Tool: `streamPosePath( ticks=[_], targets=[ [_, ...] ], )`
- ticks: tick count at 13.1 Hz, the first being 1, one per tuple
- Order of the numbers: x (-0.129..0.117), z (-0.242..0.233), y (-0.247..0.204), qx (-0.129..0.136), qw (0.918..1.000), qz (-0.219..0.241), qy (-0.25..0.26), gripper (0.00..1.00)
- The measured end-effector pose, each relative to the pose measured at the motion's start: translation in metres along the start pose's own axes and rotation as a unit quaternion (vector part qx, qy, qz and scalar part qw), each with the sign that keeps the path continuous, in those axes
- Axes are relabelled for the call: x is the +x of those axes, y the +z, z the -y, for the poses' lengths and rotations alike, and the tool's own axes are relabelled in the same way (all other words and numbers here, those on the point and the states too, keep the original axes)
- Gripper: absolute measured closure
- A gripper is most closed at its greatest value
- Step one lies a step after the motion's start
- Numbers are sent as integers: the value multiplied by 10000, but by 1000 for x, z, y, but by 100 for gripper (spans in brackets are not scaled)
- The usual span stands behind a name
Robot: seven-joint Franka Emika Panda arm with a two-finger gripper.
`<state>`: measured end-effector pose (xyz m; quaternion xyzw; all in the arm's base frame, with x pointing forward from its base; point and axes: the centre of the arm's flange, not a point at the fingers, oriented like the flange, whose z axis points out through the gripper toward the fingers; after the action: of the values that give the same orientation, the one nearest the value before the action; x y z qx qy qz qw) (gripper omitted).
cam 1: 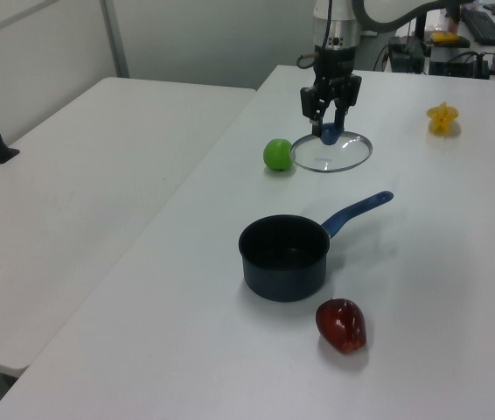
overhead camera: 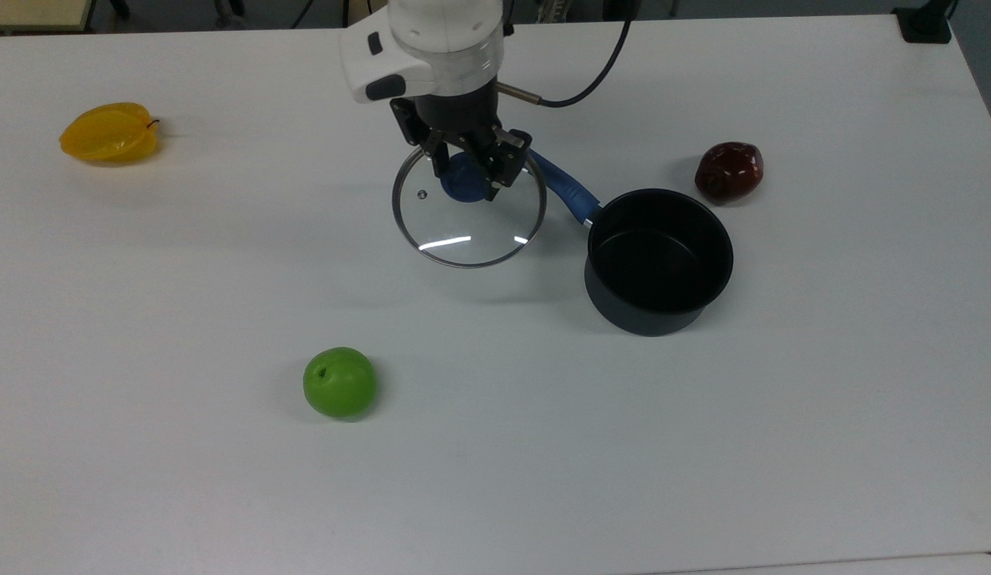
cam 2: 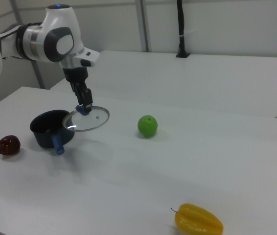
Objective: Open lid
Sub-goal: 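Lower the held lid onto the table between the pan and apple, then open the gripper, release the knob, and raise the gripper away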
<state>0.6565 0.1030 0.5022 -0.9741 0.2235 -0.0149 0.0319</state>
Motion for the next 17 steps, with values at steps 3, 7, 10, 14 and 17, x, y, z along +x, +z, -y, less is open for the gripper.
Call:
streamPosePath(
  ticks=[3, 7, 10, 14, 17],
  targets=[
    [14, -16, 29, 83, 9998, -135, 72, 39],
    [25, -26, 71, 105, 9998, -160, 81, 39],
    [26, -28, 114, 64, 9999, -66, 64, 39],
    [30, -27, 138, 69, 9999, -46, 57, 39],
    [30, -27, 148, 47, 10000, -2, 59, 39]
  ],
)
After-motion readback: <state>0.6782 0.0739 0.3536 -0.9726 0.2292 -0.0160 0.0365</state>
